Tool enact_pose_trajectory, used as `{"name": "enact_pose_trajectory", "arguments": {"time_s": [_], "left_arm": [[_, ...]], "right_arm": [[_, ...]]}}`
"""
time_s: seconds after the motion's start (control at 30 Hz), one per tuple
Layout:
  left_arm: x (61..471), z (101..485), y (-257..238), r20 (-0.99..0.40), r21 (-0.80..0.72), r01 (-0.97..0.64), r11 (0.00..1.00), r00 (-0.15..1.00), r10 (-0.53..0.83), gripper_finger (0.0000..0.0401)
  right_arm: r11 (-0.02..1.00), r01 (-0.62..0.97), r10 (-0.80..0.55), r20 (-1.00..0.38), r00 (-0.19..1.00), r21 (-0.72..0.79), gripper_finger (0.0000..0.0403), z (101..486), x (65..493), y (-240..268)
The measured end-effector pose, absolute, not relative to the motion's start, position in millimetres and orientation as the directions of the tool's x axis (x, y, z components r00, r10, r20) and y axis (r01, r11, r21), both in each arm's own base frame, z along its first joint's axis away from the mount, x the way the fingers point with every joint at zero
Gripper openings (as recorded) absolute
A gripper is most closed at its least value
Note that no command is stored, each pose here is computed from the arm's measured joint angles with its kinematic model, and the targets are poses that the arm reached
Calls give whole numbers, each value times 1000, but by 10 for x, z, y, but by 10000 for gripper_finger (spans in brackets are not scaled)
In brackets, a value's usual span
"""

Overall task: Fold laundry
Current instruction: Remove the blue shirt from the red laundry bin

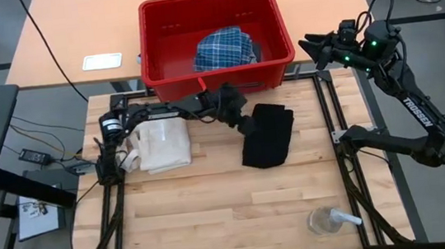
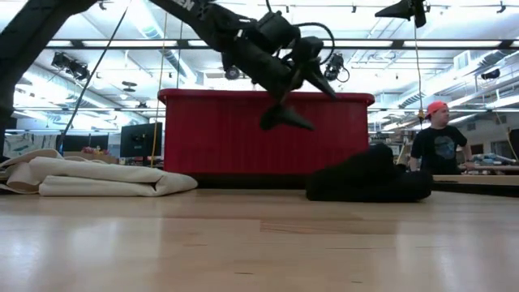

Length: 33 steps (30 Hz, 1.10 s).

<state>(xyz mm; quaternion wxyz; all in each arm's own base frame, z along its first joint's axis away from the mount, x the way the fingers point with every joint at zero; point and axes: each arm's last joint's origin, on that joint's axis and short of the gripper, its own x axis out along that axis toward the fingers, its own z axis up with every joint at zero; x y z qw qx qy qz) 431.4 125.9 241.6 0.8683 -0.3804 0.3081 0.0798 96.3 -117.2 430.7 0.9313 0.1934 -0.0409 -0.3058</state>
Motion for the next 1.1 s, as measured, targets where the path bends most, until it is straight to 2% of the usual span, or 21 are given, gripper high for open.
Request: {"name": "enact_pose_trajectory", "arguments": {"time_s": [0.13,0.37,0.57,0.63,0.7,0.83,0.97,1.1], "left_arm": [[4198,2475,1358,-635,-587,-446,675,772,-42,357],[4199,2370,1350,-671,-578,-469,668,739,-62,357],[4224,2744,1333,-515,-498,-377,781,853,84,357],[4252,2893,1341,-407,-434,-300,849,906,112,357],[4251,3039,1364,-307,-415,-254,874,943,129,357],[4159,3323,1512,-132,-473,-232,850,973,192,357],[3949,3512,1766,-77,-580,-274,767,956,283,357],[3658,3762,1995,-15,-587,-299,752,933,359,357]], "right_arm": [[741,554,-585,-40,810,379,270,4309,963,-1172],[750,547,-578,-32,815,372,270,4317,965,-1170],[758,536,-566,-32,824,373,270,4316,967,-1166],[758,536,-566,-33,824,373,270,4316,967,-1166],[758,534,-565,-31,824,373,270,4318,968,-1167],[767,511,-543,-31,839,388,270,4313,1006,-1186],[778,496,-528,-26,849,386,270,4309,1068,-1229],[789,486,-522,-8,853,376,270,4304,1160,-1328]]}}
